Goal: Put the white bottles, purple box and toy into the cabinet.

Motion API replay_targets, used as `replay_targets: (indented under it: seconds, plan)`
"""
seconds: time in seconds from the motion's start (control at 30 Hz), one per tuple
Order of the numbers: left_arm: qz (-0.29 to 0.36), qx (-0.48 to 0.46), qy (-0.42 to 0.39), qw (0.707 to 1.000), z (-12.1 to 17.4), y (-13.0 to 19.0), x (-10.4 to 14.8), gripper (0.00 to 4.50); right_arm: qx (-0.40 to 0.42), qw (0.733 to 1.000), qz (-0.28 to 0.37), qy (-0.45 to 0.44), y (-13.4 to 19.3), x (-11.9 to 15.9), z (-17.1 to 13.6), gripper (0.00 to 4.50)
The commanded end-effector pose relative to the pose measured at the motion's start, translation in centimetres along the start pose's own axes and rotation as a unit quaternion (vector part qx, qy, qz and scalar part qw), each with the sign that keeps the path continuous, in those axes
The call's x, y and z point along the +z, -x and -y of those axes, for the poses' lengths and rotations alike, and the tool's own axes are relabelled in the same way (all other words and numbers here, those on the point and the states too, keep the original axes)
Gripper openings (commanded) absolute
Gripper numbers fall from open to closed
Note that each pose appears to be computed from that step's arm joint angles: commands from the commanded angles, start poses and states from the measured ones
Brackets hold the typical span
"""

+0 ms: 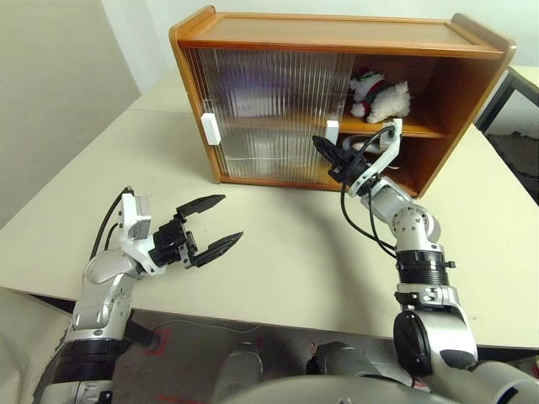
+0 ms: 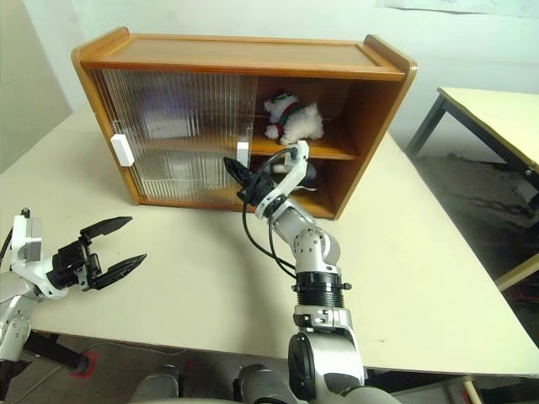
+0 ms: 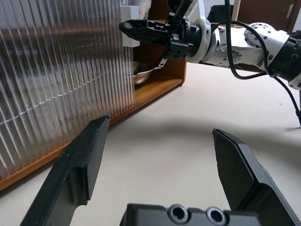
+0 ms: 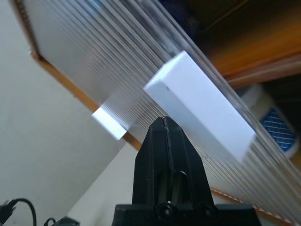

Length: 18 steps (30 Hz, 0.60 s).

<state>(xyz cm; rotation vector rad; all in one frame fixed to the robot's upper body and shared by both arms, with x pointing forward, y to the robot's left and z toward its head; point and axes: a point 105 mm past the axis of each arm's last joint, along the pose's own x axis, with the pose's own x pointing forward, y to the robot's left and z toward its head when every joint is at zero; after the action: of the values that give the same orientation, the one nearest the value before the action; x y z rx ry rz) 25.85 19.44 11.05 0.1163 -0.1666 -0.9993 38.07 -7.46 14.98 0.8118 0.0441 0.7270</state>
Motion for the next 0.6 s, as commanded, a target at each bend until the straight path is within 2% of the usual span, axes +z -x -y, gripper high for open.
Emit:
replay_targets:
  seconds: [0.03, 0.23, 0.6]
  plan:
    - [-0.005, -0.002, -0.006, 1.0, 0.1, -0.2, 0.0, 4.5, -0.023, 0.999, 0.02, 0.013, -0.1, 1.0, 0.7, 0.02]
    - [-0.004, -0.003, -0.006, 1.0, 0.1, -0.4, 0.0, 4.5, -0.061, 0.997, 0.045, 0.029, 0.2, 1.9, 2.1, 0.02]
    - [-0.003, -0.009, -0.006, 1.0, 0.1, -0.9, 0.3, 4.5, -0.109, 0.983, 0.124, 0.075, 1.8, 5.5, 3.4, 0.02]
